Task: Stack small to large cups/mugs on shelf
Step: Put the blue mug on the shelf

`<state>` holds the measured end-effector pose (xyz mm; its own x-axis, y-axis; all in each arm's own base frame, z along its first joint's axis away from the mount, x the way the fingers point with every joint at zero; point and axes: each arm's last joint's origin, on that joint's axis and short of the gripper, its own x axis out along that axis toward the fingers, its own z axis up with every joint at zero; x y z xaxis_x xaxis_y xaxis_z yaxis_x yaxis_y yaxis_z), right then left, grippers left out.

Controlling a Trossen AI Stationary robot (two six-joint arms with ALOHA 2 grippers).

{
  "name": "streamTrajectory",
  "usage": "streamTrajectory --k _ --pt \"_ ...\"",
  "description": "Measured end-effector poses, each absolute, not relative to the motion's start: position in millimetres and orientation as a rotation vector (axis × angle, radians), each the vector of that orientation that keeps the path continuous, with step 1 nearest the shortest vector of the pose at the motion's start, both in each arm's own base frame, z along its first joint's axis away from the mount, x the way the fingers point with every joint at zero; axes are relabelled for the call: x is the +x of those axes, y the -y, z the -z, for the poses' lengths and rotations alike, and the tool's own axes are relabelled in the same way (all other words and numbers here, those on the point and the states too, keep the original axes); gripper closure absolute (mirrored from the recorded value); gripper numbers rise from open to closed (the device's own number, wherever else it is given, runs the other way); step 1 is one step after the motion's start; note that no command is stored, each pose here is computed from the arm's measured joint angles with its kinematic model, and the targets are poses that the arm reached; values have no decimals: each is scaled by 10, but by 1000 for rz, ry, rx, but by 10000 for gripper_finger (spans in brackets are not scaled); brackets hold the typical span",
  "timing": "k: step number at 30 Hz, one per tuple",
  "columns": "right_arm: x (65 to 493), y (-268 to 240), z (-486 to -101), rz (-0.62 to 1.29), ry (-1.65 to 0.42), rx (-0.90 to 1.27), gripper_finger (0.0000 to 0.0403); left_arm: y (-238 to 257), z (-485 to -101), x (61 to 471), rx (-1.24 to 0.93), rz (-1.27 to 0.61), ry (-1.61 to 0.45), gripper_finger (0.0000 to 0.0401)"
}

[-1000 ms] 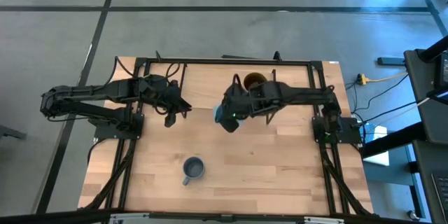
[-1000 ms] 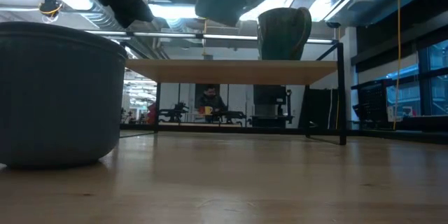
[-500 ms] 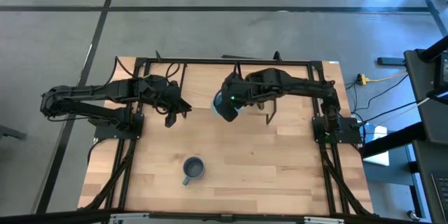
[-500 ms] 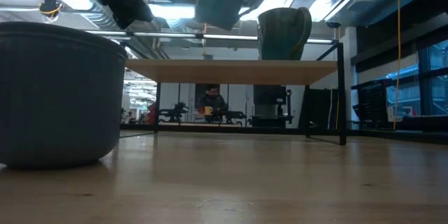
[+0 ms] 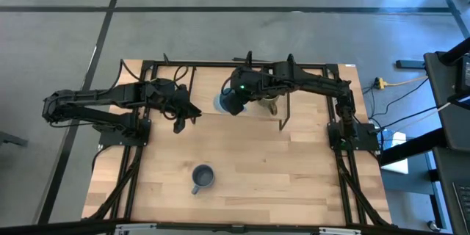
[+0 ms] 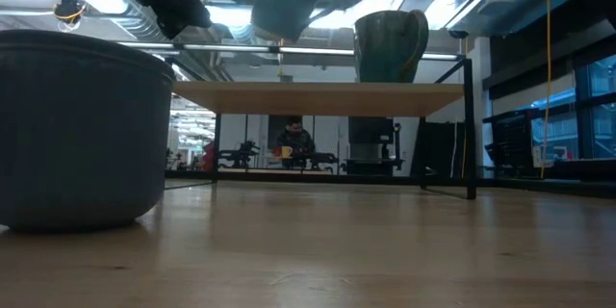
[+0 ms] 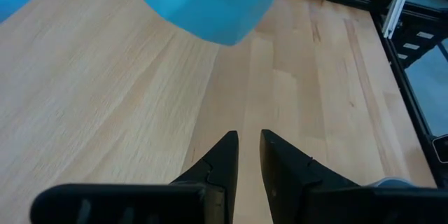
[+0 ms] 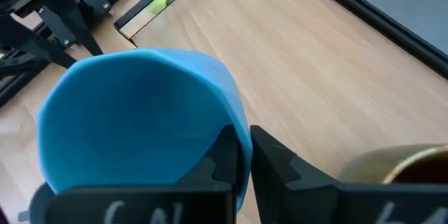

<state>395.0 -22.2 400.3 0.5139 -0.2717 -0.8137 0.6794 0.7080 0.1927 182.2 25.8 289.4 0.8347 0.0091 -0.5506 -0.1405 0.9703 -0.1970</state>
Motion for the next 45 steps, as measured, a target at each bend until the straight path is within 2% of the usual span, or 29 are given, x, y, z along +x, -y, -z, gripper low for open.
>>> streamTrajectory --k 12,25,32,38,45 --pt "3855 374 -3950 697 -926 609 379 -272 -2905 1828 -224 -91 -566 346" --pt "3874 432 -3895 712 -934 641 375 -323 -3088 1897 -165 -88 -390 346" --pt "3890 463 -3904 710 -911 646 374 -675 -3339 1990 -144 -125 -366 346" --pt "3906 562 -3866 712 -926 650 374 -1069 -3163 2213 -206 -139 -487 346" --pt "3894 756 -3850 716 -928 700 374 -1246 -3170 2372 -219 -113 -491 346"
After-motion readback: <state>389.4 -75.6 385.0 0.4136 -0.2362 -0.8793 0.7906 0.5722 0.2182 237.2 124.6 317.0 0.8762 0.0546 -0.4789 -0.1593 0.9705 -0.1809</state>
